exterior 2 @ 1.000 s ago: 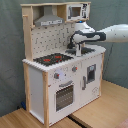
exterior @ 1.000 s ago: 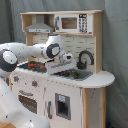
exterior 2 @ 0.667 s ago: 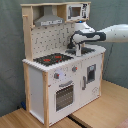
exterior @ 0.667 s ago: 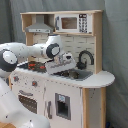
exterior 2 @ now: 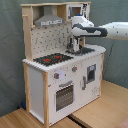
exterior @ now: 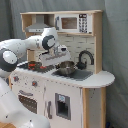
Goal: Play with the kitchen
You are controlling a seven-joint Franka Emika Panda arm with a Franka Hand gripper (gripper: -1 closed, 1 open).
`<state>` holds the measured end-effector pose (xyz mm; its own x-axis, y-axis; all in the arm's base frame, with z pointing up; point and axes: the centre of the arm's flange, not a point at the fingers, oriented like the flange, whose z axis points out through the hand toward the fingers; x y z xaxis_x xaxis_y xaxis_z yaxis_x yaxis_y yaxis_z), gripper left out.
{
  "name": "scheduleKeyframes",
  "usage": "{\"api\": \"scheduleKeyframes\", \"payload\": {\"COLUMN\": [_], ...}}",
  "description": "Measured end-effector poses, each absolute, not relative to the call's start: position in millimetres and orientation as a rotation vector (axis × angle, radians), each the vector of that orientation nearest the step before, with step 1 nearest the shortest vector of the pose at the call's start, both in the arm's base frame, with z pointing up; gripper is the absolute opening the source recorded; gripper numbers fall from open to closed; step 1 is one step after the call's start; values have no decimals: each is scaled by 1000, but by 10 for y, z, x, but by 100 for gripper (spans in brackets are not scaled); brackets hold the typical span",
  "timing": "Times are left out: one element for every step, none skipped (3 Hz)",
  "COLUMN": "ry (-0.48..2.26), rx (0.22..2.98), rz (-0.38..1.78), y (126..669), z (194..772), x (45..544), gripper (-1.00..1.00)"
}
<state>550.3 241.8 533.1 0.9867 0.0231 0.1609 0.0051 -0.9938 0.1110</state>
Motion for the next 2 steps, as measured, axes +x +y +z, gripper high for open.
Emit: {"api": "scheduleKeyframes", "payload": {"ry": [31, 91], "rx": [3031, 3040], "rz": [280, 317], "y": [2625, 3164], "z": [5635, 5790], "x": [5446, 5235], "gripper": [-100, -100]}}
